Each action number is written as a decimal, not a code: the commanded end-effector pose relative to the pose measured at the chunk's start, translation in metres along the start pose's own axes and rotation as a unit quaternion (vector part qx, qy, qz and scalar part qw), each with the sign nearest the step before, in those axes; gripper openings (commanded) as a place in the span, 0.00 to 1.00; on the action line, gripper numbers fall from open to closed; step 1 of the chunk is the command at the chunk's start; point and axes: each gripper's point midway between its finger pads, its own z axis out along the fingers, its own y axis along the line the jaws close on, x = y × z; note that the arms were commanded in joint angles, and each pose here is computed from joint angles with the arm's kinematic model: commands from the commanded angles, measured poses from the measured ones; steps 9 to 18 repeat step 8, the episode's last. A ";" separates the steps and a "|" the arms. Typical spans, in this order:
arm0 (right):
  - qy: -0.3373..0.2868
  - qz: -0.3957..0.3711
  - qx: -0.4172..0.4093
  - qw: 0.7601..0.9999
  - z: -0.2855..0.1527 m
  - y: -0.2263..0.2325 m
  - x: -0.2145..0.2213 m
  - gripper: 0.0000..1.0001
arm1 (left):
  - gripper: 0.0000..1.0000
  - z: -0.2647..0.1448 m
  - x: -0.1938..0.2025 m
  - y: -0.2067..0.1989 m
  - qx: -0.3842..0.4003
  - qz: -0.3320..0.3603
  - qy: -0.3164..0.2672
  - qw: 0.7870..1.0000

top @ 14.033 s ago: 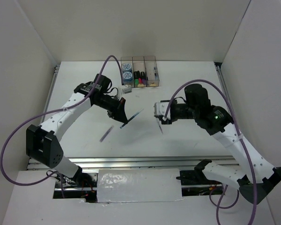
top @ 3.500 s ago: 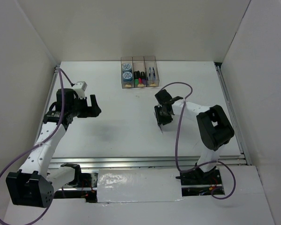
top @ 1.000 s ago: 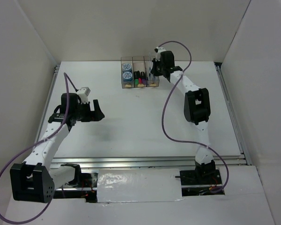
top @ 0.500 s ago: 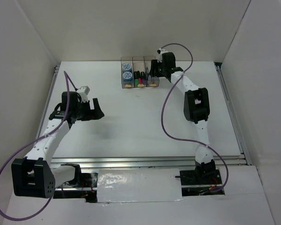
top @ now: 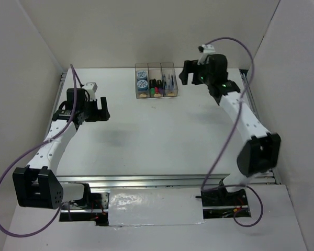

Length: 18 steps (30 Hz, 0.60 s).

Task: Sort the stationery into containers
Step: Place the stationery into the container

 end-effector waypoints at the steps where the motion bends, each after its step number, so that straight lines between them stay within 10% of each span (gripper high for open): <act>1: -0.019 -0.025 0.092 0.995 -0.061 -0.044 0.009 1.00 | 0.99 -0.004 0.000 0.019 -0.047 0.039 0.007 0.998; 8: -0.010 -0.043 0.178 0.983 -0.156 -0.093 0.095 1.00 | 1.00 -0.011 0.010 0.027 -0.066 0.077 -0.030 0.994; 18: -0.010 -0.043 0.178 0.983 -0.156 -0.093 0.095 1.00 | 1.00 -0.011 0.010 0.027 -0.066 0.077 -0.030 0.994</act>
